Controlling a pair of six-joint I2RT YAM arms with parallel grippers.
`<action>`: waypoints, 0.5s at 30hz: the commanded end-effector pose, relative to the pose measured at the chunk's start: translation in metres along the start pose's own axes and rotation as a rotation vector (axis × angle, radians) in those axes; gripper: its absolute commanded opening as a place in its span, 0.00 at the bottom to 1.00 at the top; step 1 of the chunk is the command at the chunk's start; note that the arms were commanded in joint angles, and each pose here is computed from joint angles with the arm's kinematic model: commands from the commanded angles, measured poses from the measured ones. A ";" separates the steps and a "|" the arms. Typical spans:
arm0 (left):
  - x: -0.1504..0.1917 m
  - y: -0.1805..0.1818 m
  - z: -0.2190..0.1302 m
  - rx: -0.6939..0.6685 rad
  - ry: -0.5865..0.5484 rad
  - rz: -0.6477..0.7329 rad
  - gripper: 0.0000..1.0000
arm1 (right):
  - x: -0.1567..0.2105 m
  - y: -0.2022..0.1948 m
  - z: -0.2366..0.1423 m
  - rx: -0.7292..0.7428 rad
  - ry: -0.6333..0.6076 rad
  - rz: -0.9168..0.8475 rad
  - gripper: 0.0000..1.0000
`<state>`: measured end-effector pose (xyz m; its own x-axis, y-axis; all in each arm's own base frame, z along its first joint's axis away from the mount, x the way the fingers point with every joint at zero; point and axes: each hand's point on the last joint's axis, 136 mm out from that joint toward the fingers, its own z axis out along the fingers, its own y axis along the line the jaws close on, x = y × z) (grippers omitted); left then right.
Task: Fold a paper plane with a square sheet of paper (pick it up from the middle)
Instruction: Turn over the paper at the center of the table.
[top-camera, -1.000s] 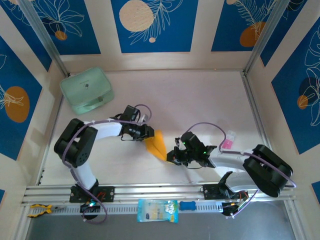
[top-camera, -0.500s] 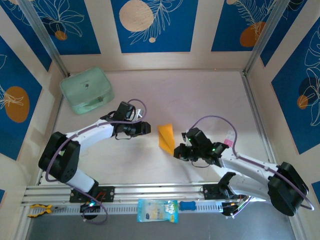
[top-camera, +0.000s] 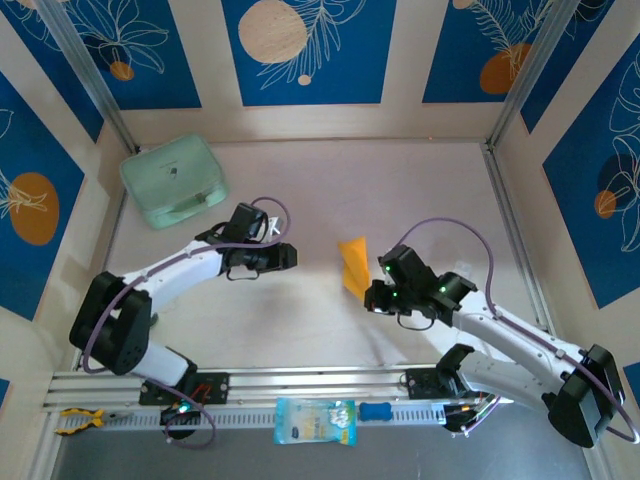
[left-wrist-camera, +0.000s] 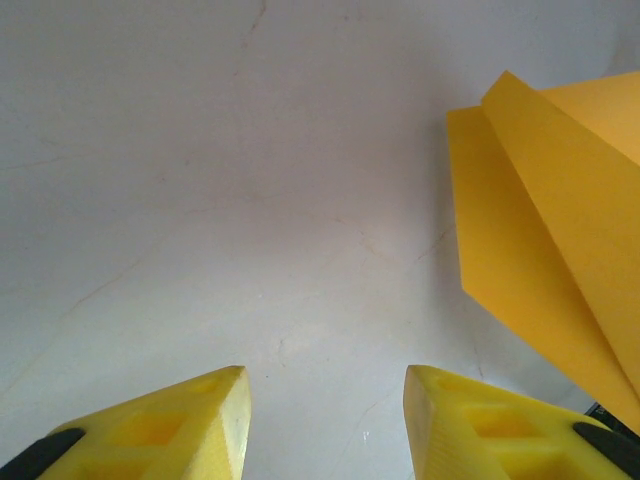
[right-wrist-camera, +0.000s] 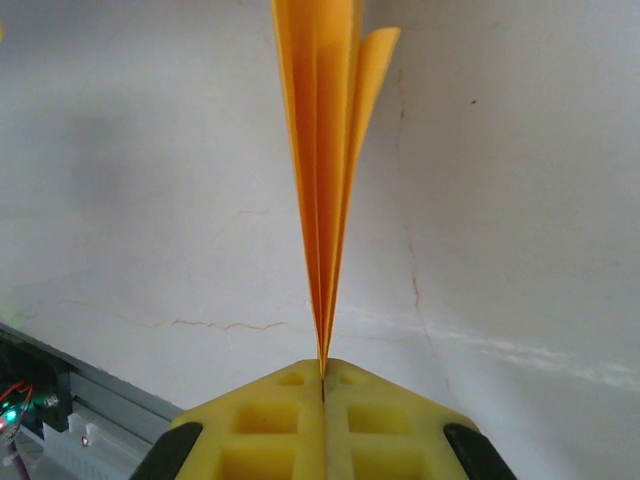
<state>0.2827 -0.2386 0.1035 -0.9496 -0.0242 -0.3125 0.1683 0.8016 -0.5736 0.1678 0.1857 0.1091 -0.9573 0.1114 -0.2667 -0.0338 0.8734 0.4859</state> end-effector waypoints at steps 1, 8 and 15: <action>0.002 0.001 -0.006 -0.016 -0.010 0.034 0.44 | -0.002 -0.007 -0.013 0.087 0.008 -0.041 0.05; -0.001 0.005 -0.013 -0.051 -0.039 0.042 0.44 | -0.011 -0.008 -0.026 0.245 0.008 -0.138 0.05; -0.003 0.009 -0.019 -0.082 -0.056 0.044 0.44 | -0.018 -0.010 -0.031 0.404 0.009 -0.239 0.05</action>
<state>0.2859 -0.2277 0.1136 -0.9283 -0.0309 -0.3707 0.1831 0.8295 -0.5277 0.1767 0.1773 0.1310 -0.9480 -0.0666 -0.3112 -0.1260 0.9765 0.1749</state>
